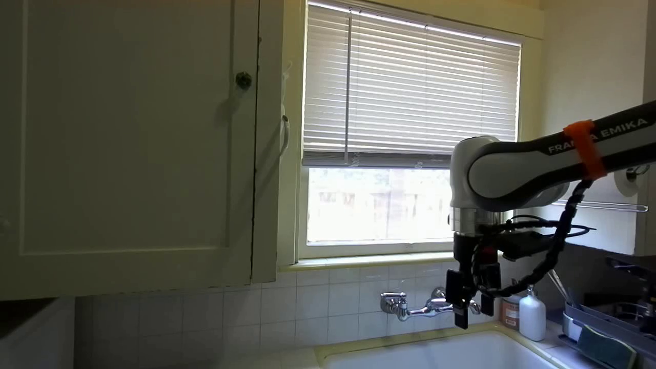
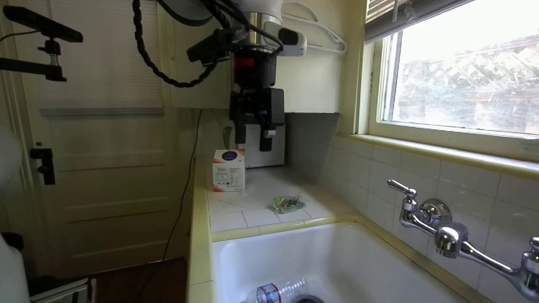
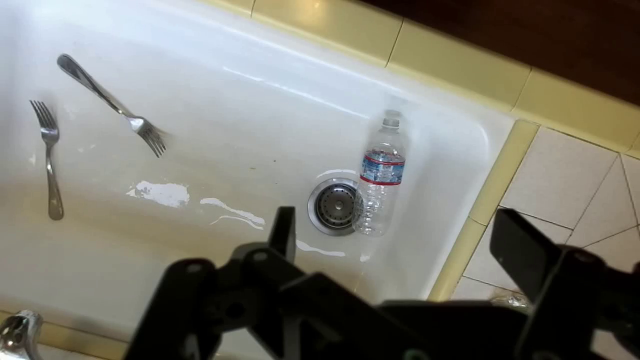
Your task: Turn on the tap
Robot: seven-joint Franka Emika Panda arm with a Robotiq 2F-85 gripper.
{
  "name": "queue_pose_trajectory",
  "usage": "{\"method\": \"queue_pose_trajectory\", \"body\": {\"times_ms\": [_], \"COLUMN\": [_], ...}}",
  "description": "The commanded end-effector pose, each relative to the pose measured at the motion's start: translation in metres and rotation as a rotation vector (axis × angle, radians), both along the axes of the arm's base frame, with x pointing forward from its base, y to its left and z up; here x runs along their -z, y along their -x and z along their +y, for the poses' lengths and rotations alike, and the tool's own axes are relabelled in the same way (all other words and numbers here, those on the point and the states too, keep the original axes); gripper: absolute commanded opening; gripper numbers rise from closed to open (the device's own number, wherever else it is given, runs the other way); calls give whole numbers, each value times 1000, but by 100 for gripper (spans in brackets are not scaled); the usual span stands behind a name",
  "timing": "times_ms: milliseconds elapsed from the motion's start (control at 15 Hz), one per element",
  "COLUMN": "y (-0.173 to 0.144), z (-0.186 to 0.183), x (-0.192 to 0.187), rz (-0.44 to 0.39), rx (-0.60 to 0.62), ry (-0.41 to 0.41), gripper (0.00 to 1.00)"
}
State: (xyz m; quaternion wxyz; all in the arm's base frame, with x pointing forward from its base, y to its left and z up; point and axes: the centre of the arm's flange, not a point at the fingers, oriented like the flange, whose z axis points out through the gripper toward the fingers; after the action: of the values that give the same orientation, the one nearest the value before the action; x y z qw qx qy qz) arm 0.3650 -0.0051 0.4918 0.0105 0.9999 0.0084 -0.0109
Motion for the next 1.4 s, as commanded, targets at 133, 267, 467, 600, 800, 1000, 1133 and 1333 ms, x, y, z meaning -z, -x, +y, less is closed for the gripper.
{"method": "queue_pose_trajectory", "body": {"times_ms": [133,267,467,600,800,1000,1133,1333], "y": [0,0,0,0,-2,-17,-35,-62], "z": [0,0,0,0,-2,-13,-28,-56], "x": [0,0,0,0,2,7,11,19], "rz": [0,0,0,0,-5,-36,-74,-124], "rx": [0,0,0,0,16,103,192,321], "ry": [0,0,0,0,6,10,18,20], "gripper": [100,100,100,100,100,100,100,100]}}
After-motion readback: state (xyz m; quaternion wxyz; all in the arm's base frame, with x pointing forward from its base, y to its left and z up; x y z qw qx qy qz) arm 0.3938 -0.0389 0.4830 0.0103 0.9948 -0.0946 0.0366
